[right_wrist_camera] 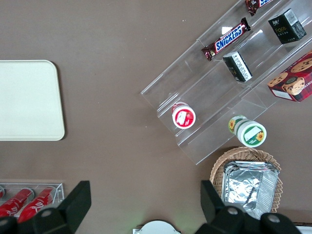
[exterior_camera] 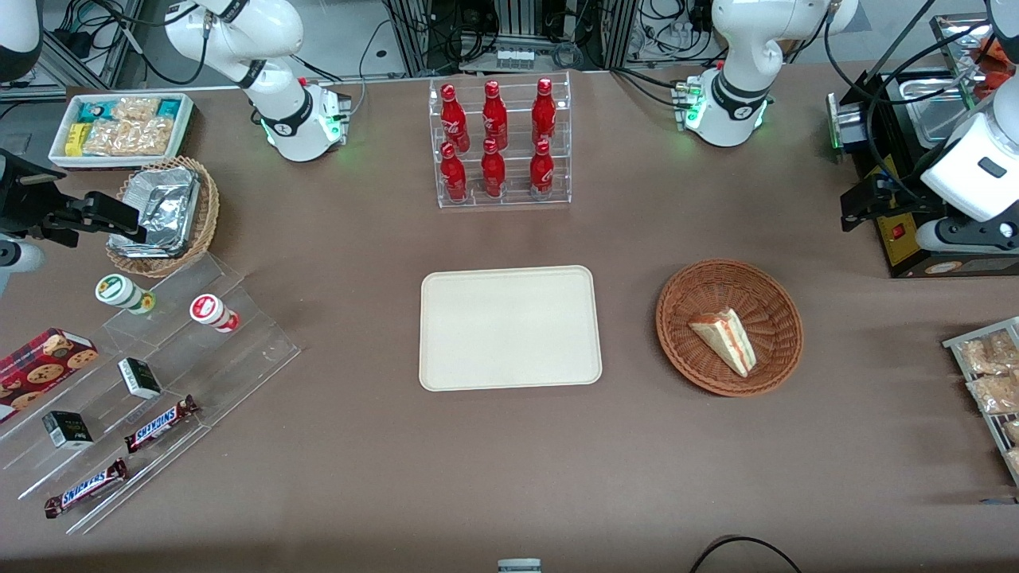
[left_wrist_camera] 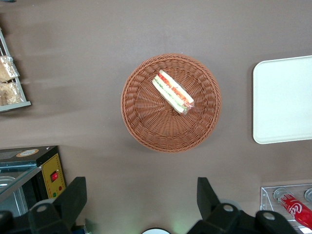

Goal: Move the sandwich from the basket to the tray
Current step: 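Move the left gripper down over the sandwich in the wicker basket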

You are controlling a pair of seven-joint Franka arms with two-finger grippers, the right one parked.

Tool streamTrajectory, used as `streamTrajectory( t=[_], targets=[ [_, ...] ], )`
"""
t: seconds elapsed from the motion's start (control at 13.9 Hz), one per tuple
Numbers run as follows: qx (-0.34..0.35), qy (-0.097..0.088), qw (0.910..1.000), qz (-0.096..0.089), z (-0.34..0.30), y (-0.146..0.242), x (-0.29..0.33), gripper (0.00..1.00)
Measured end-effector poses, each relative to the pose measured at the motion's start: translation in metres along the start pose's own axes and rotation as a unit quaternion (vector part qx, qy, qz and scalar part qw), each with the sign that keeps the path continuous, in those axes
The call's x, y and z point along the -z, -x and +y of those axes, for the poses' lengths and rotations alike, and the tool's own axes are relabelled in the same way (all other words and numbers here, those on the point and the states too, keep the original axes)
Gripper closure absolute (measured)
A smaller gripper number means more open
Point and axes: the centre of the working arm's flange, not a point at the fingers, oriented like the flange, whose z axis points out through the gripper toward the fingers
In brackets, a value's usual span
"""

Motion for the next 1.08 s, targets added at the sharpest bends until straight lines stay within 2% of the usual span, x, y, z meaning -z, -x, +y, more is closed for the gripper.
streamTrajectory(
  t=[0.14,0.29,0.43,0.51,0.72,0.87,1.01,1.08],
  targets=[
    [0.001,0.0,1.0,-0.001,-0.001,0.0,0.0,0.0],
    [0.002,-0.001,0.9999,-0.01,-0.001,-0.003,-0.011,0.0],
    [0.01,-0.002,0.9997,-0.021,0.002,-0.017,-0.042,0.0],
    [0.015,-0.002,0.9997,-0.02,0.004,-0.027,-0.064,0.0],
    [0.037,-0.001,0.9993,-0.001,0.017,-0.047,-0.143,0.0],
    [0.096,0.002,0.9951,0.019,0.024,-0.049,-0.194,0.0],
    [0.175,0.009,0.9837,0.038,0.035,-0.043,-0.236,0.0],
    [0.218,0.015,0.9746,0.048,0.046,-0.038,-0.254,0.0]
  ],
)
